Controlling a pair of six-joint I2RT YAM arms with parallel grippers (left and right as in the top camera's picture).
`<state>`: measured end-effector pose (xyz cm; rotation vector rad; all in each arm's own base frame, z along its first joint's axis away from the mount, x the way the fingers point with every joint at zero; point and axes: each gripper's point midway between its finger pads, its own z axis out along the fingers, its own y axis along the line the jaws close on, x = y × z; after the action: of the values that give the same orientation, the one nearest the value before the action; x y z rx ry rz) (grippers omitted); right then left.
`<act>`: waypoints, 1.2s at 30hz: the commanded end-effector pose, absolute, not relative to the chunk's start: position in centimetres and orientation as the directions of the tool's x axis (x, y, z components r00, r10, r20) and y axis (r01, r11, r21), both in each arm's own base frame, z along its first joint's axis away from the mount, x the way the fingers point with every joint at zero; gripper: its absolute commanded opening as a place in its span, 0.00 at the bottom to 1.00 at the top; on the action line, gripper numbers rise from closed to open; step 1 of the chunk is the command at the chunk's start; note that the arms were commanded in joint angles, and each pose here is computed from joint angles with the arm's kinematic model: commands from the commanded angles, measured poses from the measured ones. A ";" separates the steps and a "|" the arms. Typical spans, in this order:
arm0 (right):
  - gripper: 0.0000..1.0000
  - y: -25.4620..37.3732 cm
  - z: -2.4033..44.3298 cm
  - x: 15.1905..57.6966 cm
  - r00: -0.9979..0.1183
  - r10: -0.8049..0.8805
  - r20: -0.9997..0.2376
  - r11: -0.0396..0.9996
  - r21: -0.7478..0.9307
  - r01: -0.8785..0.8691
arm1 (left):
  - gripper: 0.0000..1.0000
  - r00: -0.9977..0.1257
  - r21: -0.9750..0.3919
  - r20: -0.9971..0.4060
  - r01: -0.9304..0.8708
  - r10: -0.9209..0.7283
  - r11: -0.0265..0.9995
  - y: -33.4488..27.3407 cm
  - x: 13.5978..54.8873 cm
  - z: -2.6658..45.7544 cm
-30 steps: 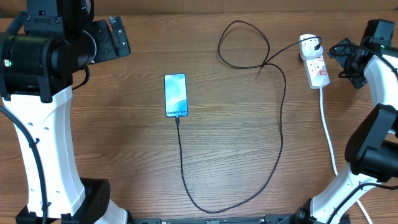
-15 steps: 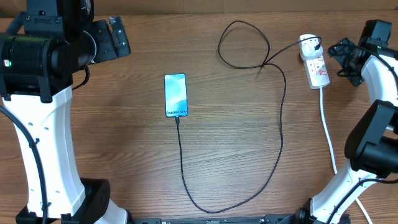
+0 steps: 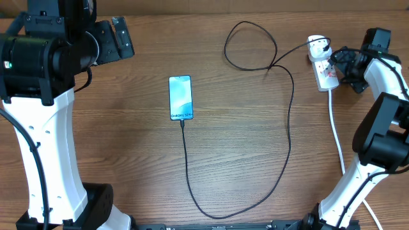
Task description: Plug charger to phone and switch on socket
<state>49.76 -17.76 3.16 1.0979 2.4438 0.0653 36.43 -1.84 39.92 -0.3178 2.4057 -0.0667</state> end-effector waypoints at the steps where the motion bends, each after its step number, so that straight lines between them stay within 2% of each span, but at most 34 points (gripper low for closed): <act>1: 1.00 -17.8 3.0 50.5 -0.606 0.686 -0.402 0.716 0.225 0.661 | 1.00 -0.710 -0.142 -0.654 -0.224 -0.261 0.964 -1.6 36.2 40.4; 27: 1.00 -18.3 3.1 51.5 -0.586 0.679 -0.442 0.718 0.236 0.654 | 1.00 -0.710 -0.141 -0.654 -0.224 -0.261 0.964 -1.6 36.2 40.4; 36: 1.00 -17.9 0.7 51.2 -0.608 0.686 -0.399 0.716 0.229 0.659 | 1.00 -0.710 -0.141 -0.654 -0.224 -0.261 0.964 -1.6 36.2 40.4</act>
<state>50.94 -17.87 1.95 1.0330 2.4396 0.0776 36.43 -1.84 39.92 -0.3178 2.4057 -0.0667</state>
